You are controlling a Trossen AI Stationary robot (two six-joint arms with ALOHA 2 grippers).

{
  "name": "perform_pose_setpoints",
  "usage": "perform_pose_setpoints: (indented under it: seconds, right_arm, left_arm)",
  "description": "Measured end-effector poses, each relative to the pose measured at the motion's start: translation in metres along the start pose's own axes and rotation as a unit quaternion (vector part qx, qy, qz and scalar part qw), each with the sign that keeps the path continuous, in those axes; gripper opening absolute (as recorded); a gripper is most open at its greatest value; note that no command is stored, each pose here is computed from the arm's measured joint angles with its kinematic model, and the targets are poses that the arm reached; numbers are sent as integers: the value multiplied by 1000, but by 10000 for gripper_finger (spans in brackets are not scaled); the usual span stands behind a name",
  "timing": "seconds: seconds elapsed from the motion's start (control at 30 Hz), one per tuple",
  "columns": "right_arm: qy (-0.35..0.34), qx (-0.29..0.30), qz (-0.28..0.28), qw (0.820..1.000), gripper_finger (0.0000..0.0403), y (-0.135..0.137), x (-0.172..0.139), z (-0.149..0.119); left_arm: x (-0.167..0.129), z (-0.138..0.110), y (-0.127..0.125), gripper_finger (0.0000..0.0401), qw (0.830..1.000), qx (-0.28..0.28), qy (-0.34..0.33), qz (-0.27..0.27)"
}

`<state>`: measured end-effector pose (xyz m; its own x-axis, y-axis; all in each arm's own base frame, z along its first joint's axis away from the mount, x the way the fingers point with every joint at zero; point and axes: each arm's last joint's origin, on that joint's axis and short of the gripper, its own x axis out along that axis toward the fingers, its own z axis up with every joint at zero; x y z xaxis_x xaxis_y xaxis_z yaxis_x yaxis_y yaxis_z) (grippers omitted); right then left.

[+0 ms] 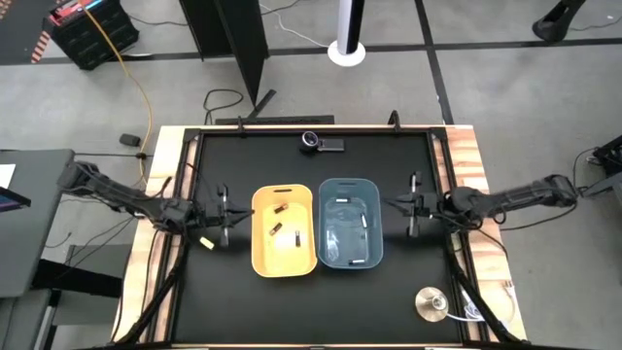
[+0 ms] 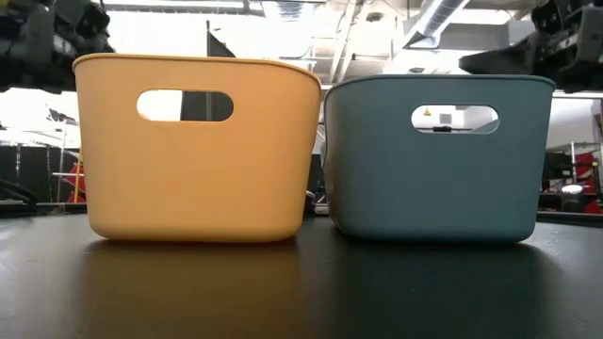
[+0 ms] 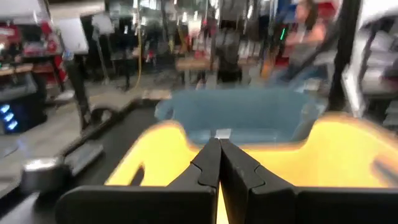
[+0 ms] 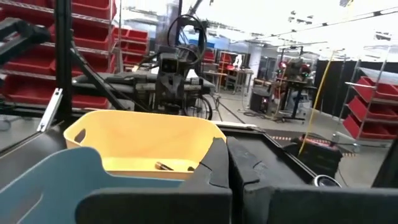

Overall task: Sort batteries
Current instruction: Return to Home Position

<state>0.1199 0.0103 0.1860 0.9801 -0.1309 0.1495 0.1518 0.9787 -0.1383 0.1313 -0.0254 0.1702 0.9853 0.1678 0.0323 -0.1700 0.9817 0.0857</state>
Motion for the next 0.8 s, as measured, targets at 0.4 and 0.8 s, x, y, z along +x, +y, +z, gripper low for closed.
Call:
perform_pose_setpoints:
  seconds: [0.4, 0.8]
  right_arm:
    - [21, 8, -19, 1000, 0, -9, -21, -6]
    - [47, 7, -36, 998, 0, -11, -24, -11]
  left_arm:
    - [-8, 3, 7, 0, 999, 22, -13, -21]
    - [-21, 7, 10, 0, 996, 28, -38, -74]
